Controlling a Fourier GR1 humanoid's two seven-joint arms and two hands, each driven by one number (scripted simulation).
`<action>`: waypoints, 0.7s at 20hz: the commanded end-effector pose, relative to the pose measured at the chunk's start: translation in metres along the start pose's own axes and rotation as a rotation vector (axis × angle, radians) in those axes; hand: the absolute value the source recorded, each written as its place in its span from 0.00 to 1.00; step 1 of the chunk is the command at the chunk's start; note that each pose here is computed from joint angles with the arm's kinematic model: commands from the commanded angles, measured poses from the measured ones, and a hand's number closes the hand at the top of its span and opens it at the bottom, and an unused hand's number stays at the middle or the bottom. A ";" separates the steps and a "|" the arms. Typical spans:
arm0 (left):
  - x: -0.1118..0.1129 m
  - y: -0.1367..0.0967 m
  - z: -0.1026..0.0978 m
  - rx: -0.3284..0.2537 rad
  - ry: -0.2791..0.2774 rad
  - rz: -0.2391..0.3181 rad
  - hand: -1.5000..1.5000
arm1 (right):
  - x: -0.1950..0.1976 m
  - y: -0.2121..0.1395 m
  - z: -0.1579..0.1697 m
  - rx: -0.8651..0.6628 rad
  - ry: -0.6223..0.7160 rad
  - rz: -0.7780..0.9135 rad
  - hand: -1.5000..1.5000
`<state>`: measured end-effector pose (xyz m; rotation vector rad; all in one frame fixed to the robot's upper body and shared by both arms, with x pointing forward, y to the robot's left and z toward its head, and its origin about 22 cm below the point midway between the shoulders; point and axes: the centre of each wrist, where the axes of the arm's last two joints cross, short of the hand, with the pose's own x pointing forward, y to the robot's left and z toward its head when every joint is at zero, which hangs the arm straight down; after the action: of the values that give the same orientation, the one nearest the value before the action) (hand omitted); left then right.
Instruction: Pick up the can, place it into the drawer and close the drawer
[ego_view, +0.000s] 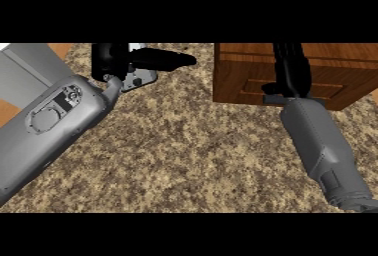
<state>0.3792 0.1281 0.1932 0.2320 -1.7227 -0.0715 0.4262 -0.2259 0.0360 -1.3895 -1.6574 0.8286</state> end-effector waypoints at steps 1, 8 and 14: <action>-0.005 0.015 0.004 0.015 -0.012 0.000 0.00 | 0.013 0.000 -0.015 -0.020 0.002 -0.008 0.00; -0.014 0.010 0.015 -0.021 -0.004 0.004 0.00 | 0.011 -0.016 -0.038 -0.042 0.009 -0.011 0.00; -0.024 0.025 0.028 -0.018 -0.016 -0.007 0.00 | 0.015 -0.014 -0.039 -0.020 0.015 -0.024 0.00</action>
<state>0.3598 0.1486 0.1718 0.2243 -1.7275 -0.0904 0.4486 -0.2244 0.0613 -1.3969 -1.6269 0.8403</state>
